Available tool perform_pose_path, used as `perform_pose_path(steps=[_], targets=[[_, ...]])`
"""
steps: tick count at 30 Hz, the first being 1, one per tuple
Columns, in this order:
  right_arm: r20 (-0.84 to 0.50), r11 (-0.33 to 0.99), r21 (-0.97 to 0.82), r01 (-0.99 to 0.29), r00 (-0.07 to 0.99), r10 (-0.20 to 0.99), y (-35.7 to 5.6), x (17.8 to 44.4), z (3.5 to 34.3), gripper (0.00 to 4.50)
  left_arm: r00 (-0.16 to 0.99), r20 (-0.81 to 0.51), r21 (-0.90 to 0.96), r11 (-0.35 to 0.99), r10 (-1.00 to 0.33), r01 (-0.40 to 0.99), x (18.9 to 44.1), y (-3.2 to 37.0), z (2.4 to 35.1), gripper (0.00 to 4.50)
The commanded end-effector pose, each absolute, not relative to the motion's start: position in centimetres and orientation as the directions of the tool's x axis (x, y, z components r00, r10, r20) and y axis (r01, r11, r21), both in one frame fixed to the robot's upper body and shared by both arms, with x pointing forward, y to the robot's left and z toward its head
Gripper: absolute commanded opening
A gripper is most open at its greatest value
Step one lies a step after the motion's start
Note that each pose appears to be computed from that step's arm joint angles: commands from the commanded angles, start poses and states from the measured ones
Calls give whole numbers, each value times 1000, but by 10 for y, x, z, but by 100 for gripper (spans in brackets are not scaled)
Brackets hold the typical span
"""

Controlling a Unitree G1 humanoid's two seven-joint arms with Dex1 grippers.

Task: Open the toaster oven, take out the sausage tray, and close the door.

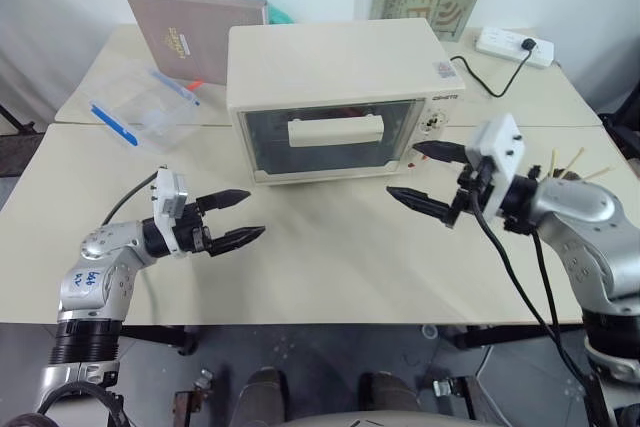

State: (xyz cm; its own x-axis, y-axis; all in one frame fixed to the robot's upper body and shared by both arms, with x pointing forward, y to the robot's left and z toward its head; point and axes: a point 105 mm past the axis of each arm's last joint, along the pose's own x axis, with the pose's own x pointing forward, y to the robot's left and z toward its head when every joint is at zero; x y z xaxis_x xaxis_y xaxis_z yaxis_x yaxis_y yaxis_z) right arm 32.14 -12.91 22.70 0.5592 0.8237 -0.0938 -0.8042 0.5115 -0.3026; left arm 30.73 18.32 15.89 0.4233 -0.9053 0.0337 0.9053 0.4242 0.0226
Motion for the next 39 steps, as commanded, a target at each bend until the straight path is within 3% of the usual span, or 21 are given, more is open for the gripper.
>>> perform_pose_path(steps=[1,8,19,35,39], targets=[[-83,466,-332,-820,517,852,-118,330,233,449,428,75,47,432,-901,901,306,186,170,450],[-42,406,-384,-829,455,890,-97,350,248,449,464,90,46,469,-881,882,297,191,171,450],[-67,278,-397,-875,330,942,-81,325,252,449,550,113,9,555,-827,832,294,207,177,450],[-106,225,-372,-900,283,953,-70,306,229,449,607,164,-24,612,-778,791,304,224,196,450],[-115,218,-366,-905,276,954,-67,304,224,450,598,217,-62,601,-771,797,299,232,206,362]])
